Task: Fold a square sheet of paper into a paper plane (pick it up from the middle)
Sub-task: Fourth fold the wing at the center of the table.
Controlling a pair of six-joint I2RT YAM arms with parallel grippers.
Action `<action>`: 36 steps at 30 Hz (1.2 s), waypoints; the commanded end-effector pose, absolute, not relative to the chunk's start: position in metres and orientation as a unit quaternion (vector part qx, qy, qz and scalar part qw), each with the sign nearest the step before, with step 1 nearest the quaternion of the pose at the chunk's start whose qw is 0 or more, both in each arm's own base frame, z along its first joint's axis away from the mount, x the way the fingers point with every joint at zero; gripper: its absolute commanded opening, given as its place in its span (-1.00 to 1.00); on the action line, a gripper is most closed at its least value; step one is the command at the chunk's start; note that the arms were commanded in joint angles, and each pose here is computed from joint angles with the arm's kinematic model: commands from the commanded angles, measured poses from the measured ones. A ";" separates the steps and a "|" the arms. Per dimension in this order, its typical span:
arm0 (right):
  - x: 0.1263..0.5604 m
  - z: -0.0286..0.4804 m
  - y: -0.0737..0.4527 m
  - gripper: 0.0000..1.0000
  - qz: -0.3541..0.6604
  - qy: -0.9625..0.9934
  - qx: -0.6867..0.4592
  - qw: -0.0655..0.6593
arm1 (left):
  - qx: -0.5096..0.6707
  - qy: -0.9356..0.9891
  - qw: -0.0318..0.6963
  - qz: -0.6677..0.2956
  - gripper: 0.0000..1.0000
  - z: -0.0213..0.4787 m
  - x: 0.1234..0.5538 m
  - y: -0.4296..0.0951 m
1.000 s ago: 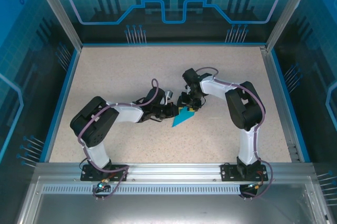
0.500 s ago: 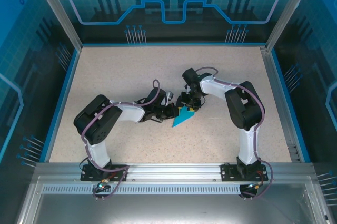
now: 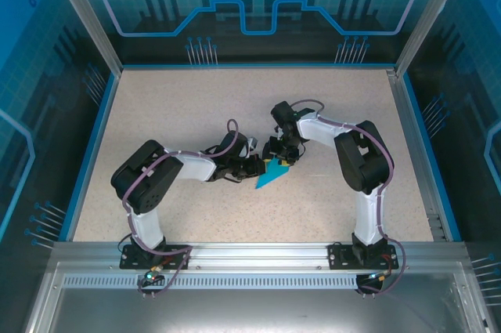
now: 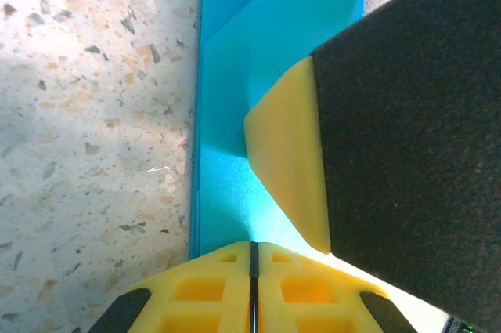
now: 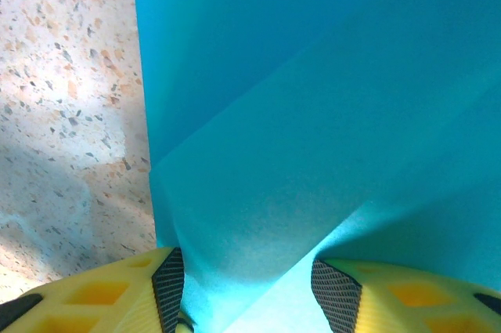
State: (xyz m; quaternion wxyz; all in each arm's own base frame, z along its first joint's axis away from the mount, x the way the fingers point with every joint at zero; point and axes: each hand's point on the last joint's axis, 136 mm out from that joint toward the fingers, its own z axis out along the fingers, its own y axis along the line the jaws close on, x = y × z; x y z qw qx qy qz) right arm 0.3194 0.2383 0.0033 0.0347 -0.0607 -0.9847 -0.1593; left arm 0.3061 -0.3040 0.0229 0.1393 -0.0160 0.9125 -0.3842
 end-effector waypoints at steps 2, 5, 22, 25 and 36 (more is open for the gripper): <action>0.271 -0.078 0.204 0.10 -0.055 -0.990 -0.055 0.116 | -0.026 0.924 0.130 -0.359 -0.81 0.011 0.308 -0.297; 0.273 -0.075 0.206 0.09 -0.062 -0.990 -0.055 0.115 | -0.029 0.927 0.126 -0.351 -0.81 0.008 0.308 -0.295; 0.328 0.062 0.233 0.14 -0.226 -0.971 -0.023 -0.080 | -0.040 0.942 0.098 -0.318 -0.86 -0.013 0.298 -0.284; 0.319 0.059 0.240 -0.16 -0.256 -0.963 0.006 -0.078 | -0.041 0.945 0.092 -0.313 -0.88 -0.016 0.297 -0.283; 0.312 0.039 0.264 -0.78 -0.328 -0.943 0.035 -0.055 | -0.044 0.949 0.081 -0.301 -0.92 -0.019 0.292 -0.279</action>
